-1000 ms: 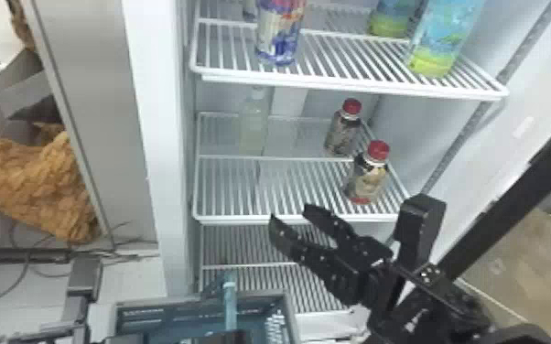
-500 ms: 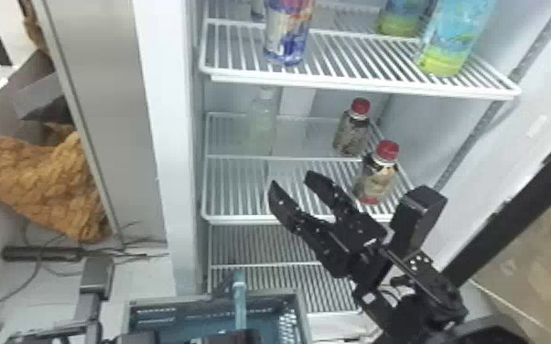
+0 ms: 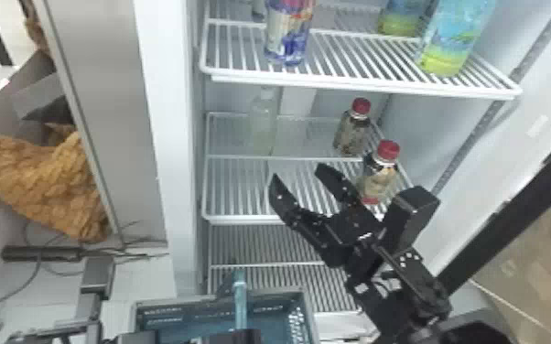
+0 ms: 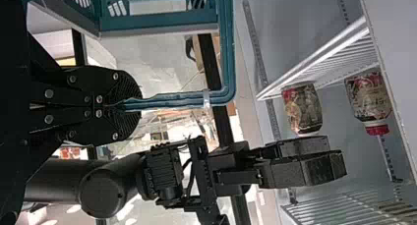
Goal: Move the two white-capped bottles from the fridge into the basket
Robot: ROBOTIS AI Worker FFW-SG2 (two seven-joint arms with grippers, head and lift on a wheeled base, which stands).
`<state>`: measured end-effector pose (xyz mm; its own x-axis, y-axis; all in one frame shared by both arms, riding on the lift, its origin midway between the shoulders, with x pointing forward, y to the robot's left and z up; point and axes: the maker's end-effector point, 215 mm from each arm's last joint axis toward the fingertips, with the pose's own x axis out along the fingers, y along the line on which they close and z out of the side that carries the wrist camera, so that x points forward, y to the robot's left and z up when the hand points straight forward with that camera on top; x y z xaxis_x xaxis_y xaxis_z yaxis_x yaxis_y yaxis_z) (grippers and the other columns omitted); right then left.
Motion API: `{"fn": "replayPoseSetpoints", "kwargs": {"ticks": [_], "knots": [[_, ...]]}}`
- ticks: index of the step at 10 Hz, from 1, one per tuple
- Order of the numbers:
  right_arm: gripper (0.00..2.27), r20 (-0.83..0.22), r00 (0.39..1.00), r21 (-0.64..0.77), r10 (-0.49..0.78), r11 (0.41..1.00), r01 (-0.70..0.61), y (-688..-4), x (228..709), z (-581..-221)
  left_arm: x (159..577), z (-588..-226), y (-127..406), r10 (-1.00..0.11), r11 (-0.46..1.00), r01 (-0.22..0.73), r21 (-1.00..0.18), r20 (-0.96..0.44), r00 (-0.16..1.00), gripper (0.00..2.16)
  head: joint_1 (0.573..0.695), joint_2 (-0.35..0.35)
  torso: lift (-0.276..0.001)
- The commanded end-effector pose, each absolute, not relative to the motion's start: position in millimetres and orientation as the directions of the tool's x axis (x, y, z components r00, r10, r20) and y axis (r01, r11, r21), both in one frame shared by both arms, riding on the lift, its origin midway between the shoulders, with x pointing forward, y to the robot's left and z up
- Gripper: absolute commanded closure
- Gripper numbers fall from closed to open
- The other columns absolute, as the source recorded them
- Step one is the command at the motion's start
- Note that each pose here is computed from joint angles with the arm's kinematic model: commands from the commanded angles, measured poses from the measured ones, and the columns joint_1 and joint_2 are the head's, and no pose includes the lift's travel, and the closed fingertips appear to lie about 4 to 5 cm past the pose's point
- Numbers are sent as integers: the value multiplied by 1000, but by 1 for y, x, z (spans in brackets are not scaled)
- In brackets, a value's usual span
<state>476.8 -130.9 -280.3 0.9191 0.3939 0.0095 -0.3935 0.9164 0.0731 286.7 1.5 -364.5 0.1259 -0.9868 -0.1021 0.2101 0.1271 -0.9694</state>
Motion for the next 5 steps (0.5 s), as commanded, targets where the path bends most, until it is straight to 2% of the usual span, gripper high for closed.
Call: {"fn": "replayPoseSetpoints", "kwargs": {"ticks": [1,2,5], "knots": [[190,15,922,66,387,919,-388,-130,481,-284,287,-364,2,-987,127,211,-969,-102,126,1156,695,-193,-260],[96,22,925,56,378,924,-379,-132,484,-284,287,-364,2,-987,127,211,-969,-102,126,1156,695,-191,-260],[85,43,933,25,357,933,-358,-135,507,-293,286,-364,1,-987,127,212,-969,-103,120,1156,695,-193,-260]]}}
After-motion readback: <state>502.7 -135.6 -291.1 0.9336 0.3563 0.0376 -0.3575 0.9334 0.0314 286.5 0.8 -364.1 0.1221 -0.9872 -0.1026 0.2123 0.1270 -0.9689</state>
